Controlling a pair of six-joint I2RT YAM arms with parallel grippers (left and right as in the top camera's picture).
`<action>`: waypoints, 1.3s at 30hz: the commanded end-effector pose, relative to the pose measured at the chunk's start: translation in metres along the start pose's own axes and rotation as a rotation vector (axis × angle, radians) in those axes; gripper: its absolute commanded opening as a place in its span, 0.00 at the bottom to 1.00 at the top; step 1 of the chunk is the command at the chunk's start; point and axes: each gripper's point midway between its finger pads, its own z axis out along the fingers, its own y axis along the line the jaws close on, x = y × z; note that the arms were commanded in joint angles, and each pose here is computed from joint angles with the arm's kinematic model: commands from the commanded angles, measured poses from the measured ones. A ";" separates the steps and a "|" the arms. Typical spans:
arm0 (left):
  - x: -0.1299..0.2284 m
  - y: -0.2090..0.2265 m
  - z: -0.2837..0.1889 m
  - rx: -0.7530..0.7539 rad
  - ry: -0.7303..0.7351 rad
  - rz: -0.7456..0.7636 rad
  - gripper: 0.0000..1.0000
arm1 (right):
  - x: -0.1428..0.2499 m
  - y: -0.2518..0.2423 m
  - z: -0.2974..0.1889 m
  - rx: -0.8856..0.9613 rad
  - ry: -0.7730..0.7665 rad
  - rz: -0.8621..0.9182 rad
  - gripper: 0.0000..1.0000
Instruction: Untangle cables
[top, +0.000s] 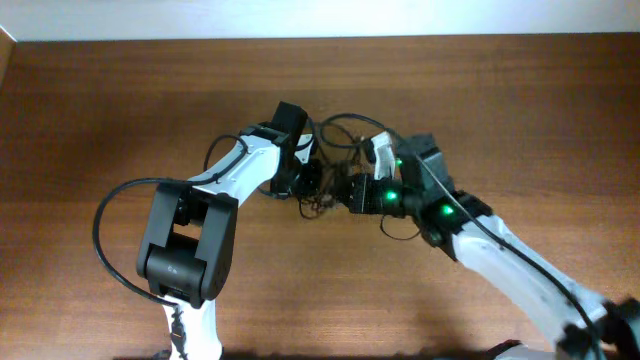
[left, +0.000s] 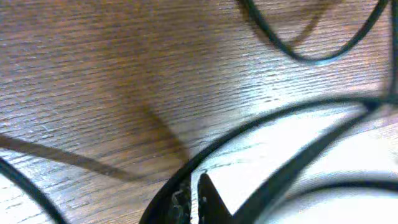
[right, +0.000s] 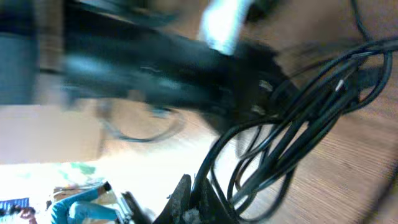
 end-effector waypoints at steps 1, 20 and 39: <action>0.001 0.001 0.003 0.005 0.007 -0.011 0.05 | -0.017 0.068 -0.033 -0.194 -0.087 -0.162 0.04; -0.001 0.008 0.003 -0.032 -0.004 -0.012 0.00 | -0.092 0.180 -0.187 -0.466 -0.435 -0.431 0.04; -0.001 0.042 -0.017 0.070 0.034 -0.117 0.89 | -0.070 -0.027 -0.196 0.216 -0.320 0.027 0.04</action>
